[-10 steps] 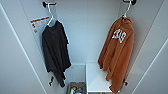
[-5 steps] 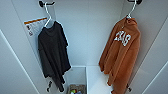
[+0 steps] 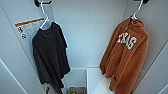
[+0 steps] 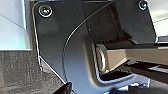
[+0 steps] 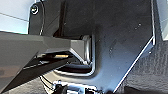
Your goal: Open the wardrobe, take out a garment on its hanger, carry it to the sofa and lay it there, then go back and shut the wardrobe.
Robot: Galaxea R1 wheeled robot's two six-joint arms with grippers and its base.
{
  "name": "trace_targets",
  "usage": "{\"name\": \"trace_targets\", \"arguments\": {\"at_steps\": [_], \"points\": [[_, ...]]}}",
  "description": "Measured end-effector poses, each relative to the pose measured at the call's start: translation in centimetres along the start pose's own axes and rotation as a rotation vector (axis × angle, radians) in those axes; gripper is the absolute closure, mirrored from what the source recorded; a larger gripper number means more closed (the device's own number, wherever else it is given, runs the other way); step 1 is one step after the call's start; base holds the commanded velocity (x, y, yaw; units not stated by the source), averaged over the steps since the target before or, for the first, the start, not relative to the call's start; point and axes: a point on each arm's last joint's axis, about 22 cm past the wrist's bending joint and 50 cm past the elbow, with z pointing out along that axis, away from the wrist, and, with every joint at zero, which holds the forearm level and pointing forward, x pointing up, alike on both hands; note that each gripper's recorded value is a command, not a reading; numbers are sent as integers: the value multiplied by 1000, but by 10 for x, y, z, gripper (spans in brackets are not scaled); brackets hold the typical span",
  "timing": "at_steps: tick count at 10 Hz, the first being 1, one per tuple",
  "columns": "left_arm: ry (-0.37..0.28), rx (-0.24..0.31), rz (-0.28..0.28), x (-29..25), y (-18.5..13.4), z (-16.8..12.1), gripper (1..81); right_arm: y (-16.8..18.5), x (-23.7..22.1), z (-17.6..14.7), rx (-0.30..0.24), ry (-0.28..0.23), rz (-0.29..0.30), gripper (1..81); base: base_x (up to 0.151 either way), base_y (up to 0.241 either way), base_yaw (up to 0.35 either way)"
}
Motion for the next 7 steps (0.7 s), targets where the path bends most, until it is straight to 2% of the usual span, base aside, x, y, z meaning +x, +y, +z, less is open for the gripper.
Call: {"name": "trace_targets", "arguments": {"at_steps": [4, 5, 7], "points": [[-4, -1, 3, -1, 1, 0, 10, 0, 4, 0, 2, 8, 3, 10, 0, 0, 0], [-18, -4, 16, -4, 2, 0, 10, 0, -1, 0, 0, 12, 18, 10, 0, 0, 0], [-28, -16, 79, 14, 8, 5, 10, 2, -9, -2, -8, 35, 77, 10, 0, 0, 0]]}}
